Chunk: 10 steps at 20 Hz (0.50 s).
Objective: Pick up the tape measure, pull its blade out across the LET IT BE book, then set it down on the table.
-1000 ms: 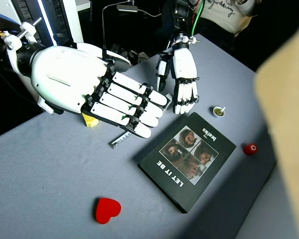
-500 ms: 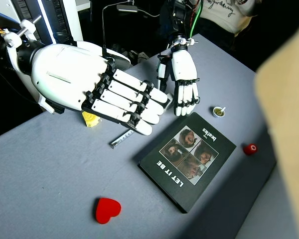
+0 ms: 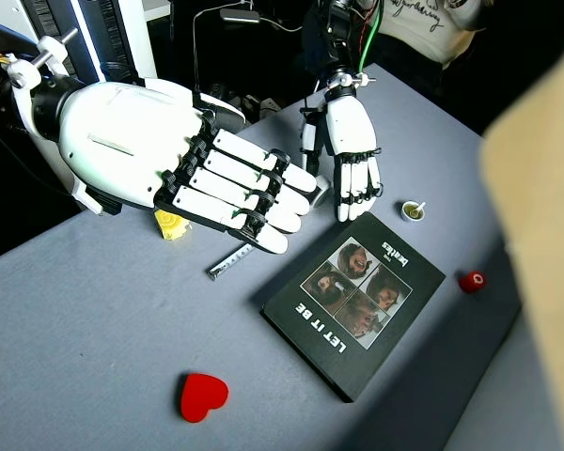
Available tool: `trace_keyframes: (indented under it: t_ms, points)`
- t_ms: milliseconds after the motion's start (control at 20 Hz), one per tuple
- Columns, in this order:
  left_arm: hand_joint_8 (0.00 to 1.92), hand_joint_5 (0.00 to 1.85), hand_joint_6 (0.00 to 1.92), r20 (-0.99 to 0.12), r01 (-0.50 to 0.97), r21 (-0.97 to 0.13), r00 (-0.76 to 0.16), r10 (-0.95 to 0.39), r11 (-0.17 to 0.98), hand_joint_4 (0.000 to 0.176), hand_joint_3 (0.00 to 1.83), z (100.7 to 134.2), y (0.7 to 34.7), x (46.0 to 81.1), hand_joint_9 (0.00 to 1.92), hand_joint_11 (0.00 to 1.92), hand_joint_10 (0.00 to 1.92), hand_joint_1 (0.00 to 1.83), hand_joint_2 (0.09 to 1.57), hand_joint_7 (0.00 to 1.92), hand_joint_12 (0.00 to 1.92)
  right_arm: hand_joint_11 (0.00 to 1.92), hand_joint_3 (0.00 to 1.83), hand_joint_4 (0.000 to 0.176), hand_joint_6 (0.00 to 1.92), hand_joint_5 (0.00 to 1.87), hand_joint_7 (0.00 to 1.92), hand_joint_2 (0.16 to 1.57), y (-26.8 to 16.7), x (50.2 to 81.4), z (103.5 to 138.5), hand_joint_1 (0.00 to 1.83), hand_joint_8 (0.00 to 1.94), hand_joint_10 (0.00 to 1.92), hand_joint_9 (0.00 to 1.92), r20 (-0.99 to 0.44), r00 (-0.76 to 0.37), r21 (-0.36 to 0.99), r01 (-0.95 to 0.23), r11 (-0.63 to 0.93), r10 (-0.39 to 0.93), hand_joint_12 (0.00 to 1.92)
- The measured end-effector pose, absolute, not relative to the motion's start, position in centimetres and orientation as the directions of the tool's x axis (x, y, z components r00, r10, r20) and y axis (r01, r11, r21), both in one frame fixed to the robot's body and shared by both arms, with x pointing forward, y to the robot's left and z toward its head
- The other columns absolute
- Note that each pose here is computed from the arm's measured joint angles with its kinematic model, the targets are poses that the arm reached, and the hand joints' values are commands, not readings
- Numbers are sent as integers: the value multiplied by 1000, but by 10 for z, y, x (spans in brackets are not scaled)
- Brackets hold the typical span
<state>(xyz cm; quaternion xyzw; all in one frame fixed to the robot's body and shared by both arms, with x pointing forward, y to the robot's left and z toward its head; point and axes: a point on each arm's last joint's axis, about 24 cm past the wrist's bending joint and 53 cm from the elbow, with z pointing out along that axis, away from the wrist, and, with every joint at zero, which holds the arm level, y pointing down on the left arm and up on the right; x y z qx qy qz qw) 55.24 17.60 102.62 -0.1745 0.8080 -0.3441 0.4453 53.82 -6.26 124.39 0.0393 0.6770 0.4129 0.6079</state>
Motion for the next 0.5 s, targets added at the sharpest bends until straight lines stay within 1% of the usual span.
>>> trace_keyframes:
  t_ms: [200, 250, 350, 400, 450, 500]
  points:
    - [12, 327, 11, -611, 45, -701, -553, -567, 712, 0, 2, 1026, 171, 552, 271, 17, 10, 1224, 1064, 315, 743, 0, 1, 0, 1, 49, 93, 1092, -62, 538, 1244, 56, 1, 1, 68, -790, -259, 607, -450, 655, 555, 409]
    - [8, 383, 9, -616, 49, -696, -553, -561, 716, 0, 1, 1026, 171, 552, 340, 79, 11, 1223, 1069, 371, 749, 0, 2, 0, 0, 45, 91, 1094, -62, 538, 1244, 53, 0, 0, 65, -790, -259, 607, -450, 655, 555, 396]
    - [10, 546, 10, -619, 52, -695, -551, -560, 717, 0, 2, 1027, 171, 552, 582, 356, 16, 1230, 1096, 536, 682, 0, 1, 0, 0, 45, 90, 1094, -62, 538, 1244, 53, 0, 0, 64, -791, -259, 607, -450, 655, 555, 392]
    - [12, 652, 9, -622, 55, -693, -549, -558, 718, 0, 0, 1027, 171, 553, 762, 514, 33, 1226, 1107, 705, 668, 0, 1, 0, 0, 32, 91, 1094, -62, 538, 1244, 54, 0, 0, 62, -791, -258, 606, -451, 655, 555, 392]
    - [17, 748, 8, -626, 59, -689, -549, -553, 722, 0, 0, 1027, 171, 553, 893, 637, 47, 1218, 1118, 852, 697, 0, 1, 0, 0, 29, 90, 1094, -62, 538, 1244, 54, 0, 0, 61, -792, -257, 606, -452, 655, 554, 392]
    - [722, 807, 734, -629, 61, -687, -549, -550, 724, 0, 0, 1027, 170, 552, 968, 770, 995, 1347, 1120, 997, 851, 0, 1, 0, 0, 28, 91, 1094, -62, 537, 1244, 54, 0, 0, 61, -792, -257, 605, -453, 655, 554, 392]
